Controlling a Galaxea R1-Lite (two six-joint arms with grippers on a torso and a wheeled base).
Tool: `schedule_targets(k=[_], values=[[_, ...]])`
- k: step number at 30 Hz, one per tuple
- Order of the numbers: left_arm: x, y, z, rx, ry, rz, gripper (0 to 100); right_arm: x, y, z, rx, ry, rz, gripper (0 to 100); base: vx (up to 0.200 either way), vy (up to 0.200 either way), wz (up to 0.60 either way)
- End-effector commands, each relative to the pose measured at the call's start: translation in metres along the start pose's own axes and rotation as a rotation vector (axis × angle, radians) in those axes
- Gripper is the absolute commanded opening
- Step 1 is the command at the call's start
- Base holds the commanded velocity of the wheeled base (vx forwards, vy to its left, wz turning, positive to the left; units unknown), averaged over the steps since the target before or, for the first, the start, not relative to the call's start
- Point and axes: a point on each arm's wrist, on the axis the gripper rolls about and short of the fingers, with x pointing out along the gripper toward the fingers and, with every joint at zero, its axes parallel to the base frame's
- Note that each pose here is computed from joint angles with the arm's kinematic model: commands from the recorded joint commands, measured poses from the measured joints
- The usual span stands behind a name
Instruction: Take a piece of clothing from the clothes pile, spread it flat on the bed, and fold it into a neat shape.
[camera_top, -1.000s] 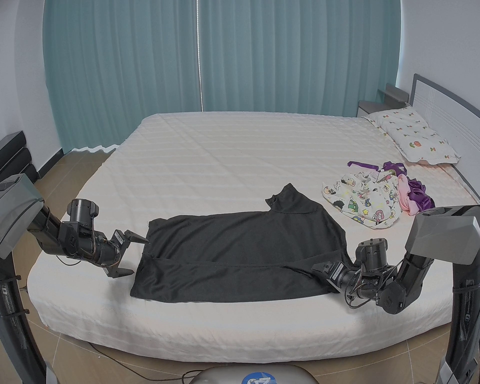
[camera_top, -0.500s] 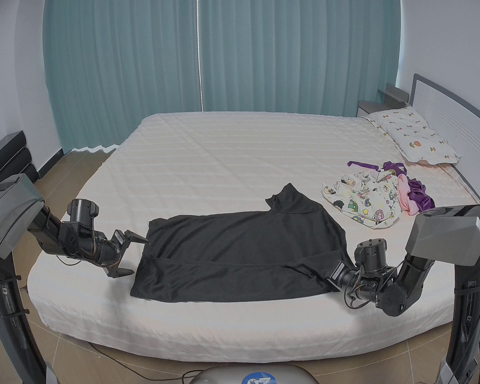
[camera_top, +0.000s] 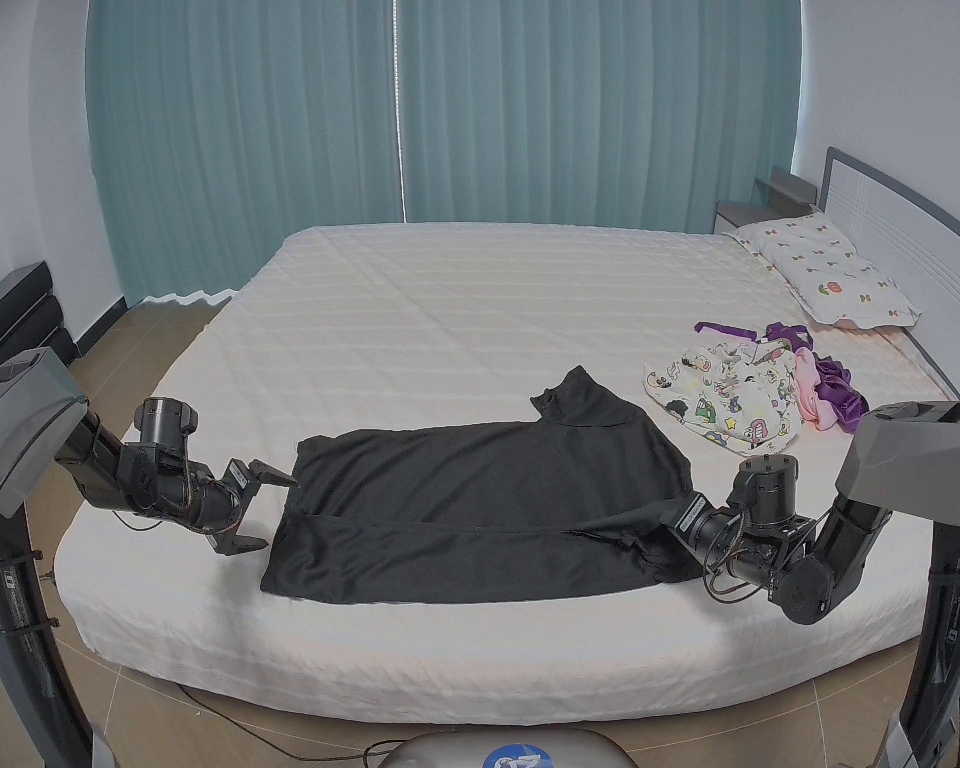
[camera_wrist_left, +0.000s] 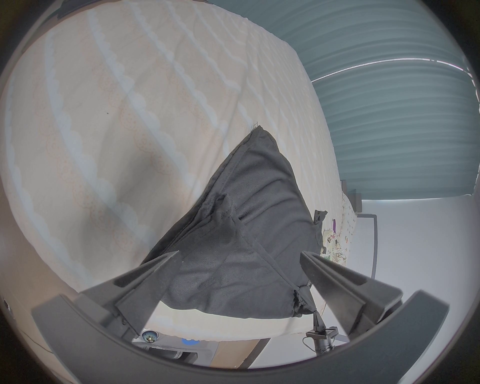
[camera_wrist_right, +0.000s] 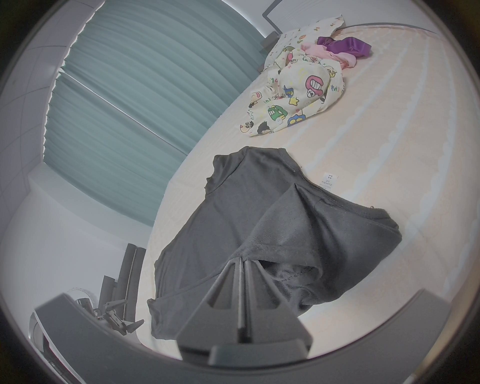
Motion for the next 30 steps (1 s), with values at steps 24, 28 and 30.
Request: schedule_targets(k=[24, 28, 30], values=[[0.000, 0.000, 0.001, -0.002, -0.001, -0.001, 100, -0.017, 0.018, 0.023, 0.000, 0.003, 0.162, 0, 0.000, 0.000, 0.00], [0.000, 0.000, 0.001, -0.002, -0.001, -0.002, 100, -0.023, 0.017, 0.026, 0.001, 0.033, 0.179, 0, 0.000, 0.000, 0.00], [0.001, 0.000, 0.001, -0.001, 0.000, -0.002, 100, -0.027, 0.016, 0.027, 0.004, 0.039, 0.170, 0, 0.000, 0.000, 0.00]])
